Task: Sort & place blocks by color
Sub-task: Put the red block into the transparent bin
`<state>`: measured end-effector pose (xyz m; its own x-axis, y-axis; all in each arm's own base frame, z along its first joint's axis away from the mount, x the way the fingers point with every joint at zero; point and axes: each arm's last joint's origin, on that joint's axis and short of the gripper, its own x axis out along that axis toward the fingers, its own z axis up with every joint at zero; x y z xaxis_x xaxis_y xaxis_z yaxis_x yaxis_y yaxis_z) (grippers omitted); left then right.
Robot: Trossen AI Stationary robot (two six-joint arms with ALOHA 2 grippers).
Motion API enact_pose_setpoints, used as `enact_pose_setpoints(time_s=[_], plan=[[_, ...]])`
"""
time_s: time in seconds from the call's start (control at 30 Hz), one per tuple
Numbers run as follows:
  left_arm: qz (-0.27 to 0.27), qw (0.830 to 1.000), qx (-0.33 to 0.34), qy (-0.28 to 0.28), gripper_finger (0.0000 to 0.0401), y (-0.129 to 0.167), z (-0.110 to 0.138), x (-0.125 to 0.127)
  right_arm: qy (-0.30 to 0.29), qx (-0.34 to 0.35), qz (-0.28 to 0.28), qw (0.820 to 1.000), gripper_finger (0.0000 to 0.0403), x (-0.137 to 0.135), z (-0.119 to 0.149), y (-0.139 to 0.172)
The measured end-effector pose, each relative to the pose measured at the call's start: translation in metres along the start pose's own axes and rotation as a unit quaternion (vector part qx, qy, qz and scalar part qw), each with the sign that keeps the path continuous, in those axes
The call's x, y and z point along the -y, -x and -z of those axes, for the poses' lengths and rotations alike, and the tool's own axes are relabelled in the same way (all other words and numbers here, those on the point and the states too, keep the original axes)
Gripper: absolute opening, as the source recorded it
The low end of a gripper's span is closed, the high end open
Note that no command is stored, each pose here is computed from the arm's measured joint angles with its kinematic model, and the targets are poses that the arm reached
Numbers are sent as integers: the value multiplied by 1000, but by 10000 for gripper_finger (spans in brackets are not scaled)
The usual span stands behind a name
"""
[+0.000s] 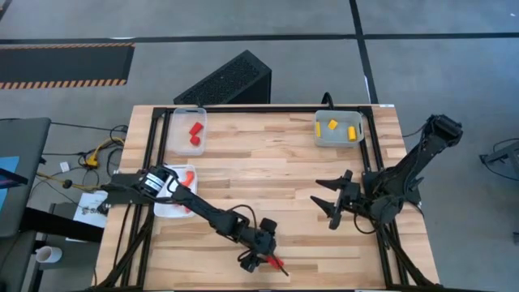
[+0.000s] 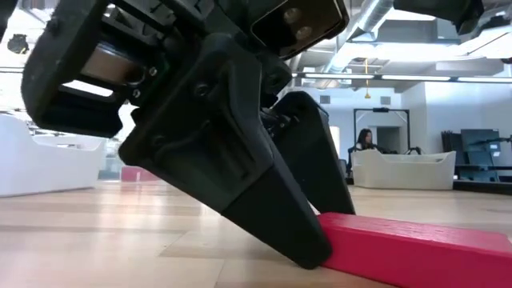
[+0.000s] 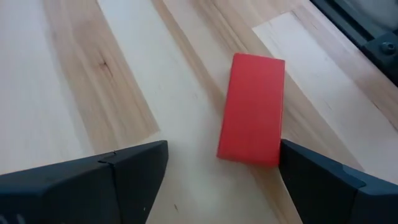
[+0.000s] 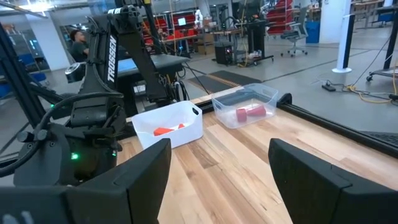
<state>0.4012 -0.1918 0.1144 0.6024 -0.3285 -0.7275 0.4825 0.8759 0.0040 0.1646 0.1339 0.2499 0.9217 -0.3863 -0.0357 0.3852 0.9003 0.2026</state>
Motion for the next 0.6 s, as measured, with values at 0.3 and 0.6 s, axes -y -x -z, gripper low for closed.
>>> enact_pose_setpoints(time_s=[0.3,0.6], plan=[[14,1000,3,-16,272,-1,0,8,-4,0,0,1000,291,0,0,0],[21,1000,14,-10,195,-17,7,9,-4,0,0,1000,291,0,0,0]])
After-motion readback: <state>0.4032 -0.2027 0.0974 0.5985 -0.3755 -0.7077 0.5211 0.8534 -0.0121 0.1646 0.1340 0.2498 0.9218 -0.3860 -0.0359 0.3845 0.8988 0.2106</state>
